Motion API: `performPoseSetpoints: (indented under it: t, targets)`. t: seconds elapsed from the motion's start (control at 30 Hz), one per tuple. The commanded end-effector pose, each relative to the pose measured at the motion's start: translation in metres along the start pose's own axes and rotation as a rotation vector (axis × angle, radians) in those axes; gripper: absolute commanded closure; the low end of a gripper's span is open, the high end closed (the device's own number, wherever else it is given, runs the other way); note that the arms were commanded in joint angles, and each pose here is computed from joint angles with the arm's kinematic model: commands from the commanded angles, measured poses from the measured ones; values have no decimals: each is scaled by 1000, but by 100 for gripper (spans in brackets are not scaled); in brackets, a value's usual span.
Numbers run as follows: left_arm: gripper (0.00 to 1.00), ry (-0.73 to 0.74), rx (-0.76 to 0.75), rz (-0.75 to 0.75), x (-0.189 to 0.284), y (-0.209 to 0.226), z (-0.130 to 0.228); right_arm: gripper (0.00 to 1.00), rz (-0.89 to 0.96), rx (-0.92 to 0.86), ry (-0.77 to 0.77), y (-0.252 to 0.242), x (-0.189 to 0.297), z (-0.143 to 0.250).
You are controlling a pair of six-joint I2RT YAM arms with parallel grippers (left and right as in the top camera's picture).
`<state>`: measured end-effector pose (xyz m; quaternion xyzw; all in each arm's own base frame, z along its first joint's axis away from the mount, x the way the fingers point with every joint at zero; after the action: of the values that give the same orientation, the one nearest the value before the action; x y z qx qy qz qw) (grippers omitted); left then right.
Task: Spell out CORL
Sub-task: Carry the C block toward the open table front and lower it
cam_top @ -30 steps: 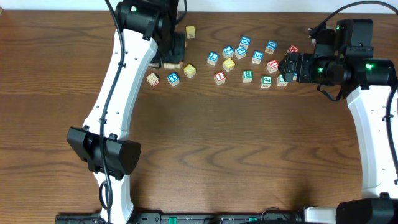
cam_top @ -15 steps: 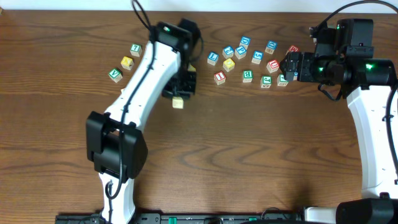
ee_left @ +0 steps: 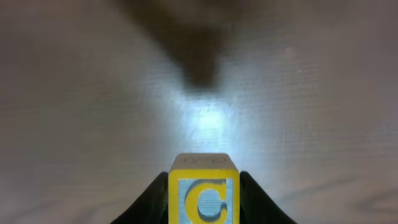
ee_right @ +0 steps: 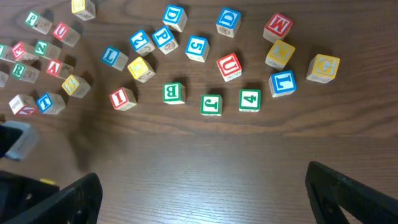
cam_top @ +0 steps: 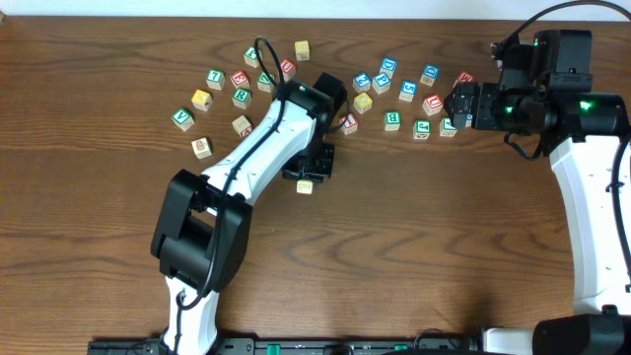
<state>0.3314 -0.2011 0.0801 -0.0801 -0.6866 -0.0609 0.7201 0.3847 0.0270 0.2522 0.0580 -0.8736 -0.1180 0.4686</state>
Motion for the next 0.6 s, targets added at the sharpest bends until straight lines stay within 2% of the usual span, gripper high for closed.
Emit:
performPoseSetpoints:
  t: [0.0, 0.2, 0.4, 0.5, 0.57]
  targets:
    - [81, -30, 50, 8, -12, -2, -7, 1, 7, -5, -21, -1, 5, -6]
    - [81, -120, 78, 20, -25, -4, -24, 1, 8, -5, -21, -1, 5, -6]
    - [81, -133, 123, -26, -45, 6, -21, 1, 8, -6, -18, -1, 5, -5]
    - [80, -133, 122, -26, -45, 6, -21, 1, 8, -5, -19, -1, 5, -6]
    - [75, -133, 122, -26, -45, 6, -21, 1, 8, -5, -20, -1, 5, -6]
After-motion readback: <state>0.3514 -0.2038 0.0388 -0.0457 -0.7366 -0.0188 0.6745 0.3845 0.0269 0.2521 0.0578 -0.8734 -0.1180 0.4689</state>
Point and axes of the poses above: each gripper's point midway between its finger pads, its own x axis back along the fingers, its own y axis along the line the jaws close on, z = x × y, the point moved 2 cm from there along x, back along the fingers, and after that the axes turned 4 degrees about -x, right-handed, at the moved point
